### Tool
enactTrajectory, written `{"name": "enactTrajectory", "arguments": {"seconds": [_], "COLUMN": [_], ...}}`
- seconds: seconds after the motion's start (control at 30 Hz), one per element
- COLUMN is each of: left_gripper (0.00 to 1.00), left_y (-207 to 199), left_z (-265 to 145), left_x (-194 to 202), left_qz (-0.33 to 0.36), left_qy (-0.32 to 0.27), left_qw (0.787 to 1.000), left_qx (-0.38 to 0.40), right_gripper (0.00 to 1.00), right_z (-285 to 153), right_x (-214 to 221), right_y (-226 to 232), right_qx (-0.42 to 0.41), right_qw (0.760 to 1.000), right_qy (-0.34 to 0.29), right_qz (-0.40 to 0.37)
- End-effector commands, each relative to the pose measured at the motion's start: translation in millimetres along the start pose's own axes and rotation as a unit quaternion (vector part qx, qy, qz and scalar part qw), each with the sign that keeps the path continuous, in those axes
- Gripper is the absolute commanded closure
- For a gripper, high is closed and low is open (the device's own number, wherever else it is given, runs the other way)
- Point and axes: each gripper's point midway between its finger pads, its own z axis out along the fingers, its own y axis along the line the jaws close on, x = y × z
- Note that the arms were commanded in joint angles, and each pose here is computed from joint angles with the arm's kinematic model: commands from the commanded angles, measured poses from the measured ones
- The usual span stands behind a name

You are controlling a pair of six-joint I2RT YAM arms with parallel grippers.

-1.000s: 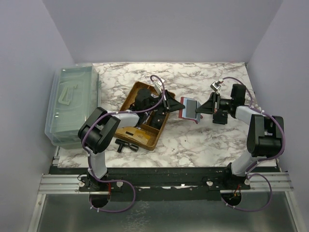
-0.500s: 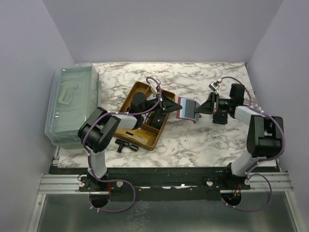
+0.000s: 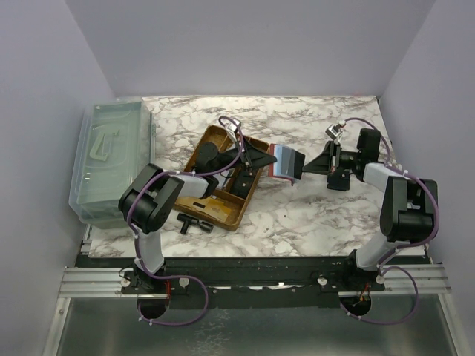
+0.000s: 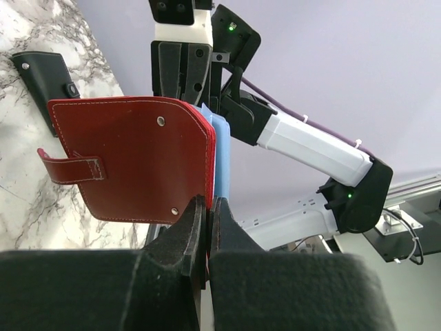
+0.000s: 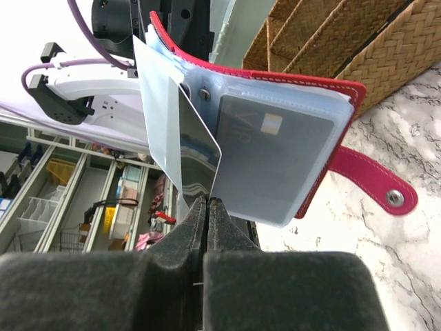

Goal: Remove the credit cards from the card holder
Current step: Remove the credit card from the card holder, then place the card holder at the center of the board.

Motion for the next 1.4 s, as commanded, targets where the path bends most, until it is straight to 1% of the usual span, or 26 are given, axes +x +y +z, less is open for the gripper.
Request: {"name": "enactTrajectory", "arguments": {"seconds": [0.0, 0.33, 0.6, 0.8, 1.17, 1.37], "left_gripper": [1.00, 1.00, 1.00, 1.00, 1.00, 1.00], "left_y": [-6.2, 11.3, 25.2, 37.2, 79.3, 111.5], "left_z": [-5.2, -5.3, -10.7, -8.7, 10.1, 6.9], "left_x": [-5.6, 0.8, 4.3, 8.6, 34.3, 38.1], "left_qz": [0.017, -0.002, -0.012, -0.024, -0.055, -0.072], "left_qy": [-0.009, 0.000, -0.004, 0.001, 0.037, 0.036], "left_qw": [1.000, 1.000, 1.000, 0.999, 0.995, 0.986], "left_qx": [0.021, 0.007, -0.012, -0.024, -0.077, -0.148], "right_gripper": [1.00, 1.00, 1.00, 1.00, 1.00, 1.00], "right_z": [-11.0, -15.6, -33.7, -38.1, -47.9, -48.5], "right_x": [-0.5, -0.3, -10.3, -12.9, -17.6, -18.0], "right_y": [3.9, 4.5, -1.8, -6.6, 3.4, 4.7], "right_qx": [0.004, 0.005, 0.035, 0.052, 0.057, 0.055], "right_qw": [1.000, 1.000, 0.997, 0.996, 0.994, 0.994], "right_qy": [-0.015, -0.023, -0.058, -0.069, -0.083, -0.084], "right_qz": [-0.015, -0.017, -0.024, -0.029, -0.042, -0.043]}}
